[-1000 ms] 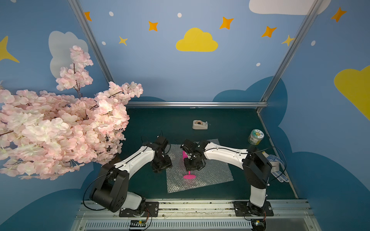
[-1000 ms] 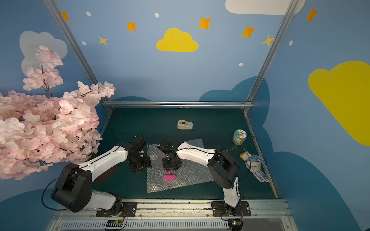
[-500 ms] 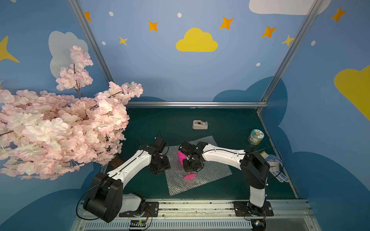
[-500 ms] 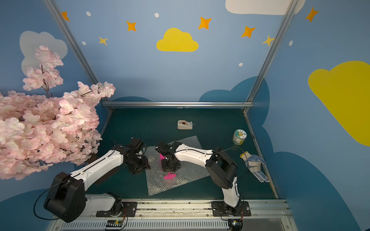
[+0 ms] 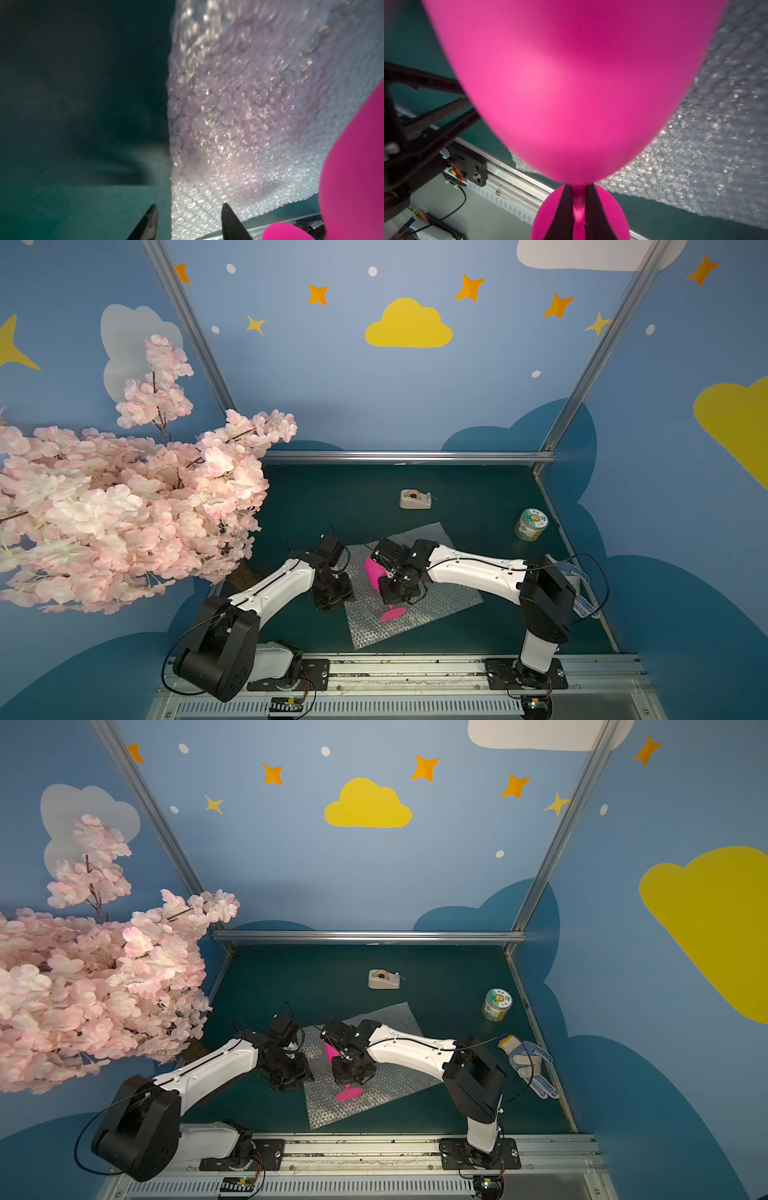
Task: Wrap wine glasses in bubble wrap
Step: Place the wine glass on the bubble wrap.
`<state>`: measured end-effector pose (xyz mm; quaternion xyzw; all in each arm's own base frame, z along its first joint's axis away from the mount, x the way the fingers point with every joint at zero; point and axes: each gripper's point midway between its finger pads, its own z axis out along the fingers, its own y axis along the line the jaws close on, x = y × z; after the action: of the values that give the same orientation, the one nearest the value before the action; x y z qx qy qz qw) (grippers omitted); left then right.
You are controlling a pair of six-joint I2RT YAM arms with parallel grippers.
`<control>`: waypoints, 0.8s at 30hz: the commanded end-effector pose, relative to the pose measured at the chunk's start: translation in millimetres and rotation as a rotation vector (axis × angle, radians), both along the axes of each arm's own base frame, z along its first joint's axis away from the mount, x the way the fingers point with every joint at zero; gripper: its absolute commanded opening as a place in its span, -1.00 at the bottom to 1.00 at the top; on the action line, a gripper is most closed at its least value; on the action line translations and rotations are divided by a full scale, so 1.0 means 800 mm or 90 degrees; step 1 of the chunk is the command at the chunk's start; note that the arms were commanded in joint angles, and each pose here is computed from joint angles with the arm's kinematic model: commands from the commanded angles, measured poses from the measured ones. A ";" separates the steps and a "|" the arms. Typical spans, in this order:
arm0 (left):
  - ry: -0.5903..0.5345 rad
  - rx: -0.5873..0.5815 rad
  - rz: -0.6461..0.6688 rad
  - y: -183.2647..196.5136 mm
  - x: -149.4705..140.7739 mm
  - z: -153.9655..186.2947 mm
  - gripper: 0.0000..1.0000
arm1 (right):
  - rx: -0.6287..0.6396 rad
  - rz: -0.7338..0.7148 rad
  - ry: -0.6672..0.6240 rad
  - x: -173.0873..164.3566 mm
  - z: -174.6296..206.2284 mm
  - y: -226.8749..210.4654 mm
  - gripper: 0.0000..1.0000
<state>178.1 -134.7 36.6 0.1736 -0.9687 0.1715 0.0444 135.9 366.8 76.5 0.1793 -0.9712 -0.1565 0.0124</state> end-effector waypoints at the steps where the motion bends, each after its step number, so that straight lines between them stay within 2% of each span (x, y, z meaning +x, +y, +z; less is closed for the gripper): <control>1: 0.010 -0.016 0.010 -0.005 -0.004 -0.003 -0.08 | -0.009 0.011 0.014 -0.012 -0.013 -0.001 -0.89; 10: 0.018 -0.026 0.027 -0.002 -0.018 -0.013 -0.20 | 0.011 0.035 0.017 -0.016 -0.035 0.009 -0.85; 15: 0.013 -0.033 0.031 -0.004 -0.018 -0.021 -0.38 | 0.006 0.039 0.023 -0.018 -0.040 0.008 -0.67; 24: -0.041 -0.031 0.013 -0.005 0.000 -0.017 -0.66 | 0.040 0.062 -0.007 -0.008 0.027 0.001 -0.36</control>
<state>170.5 -136.3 19.1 0.1913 -0.9616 0.1926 0.0395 125.0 368.0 61.8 0.2123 -0.9627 -0.1654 0.0275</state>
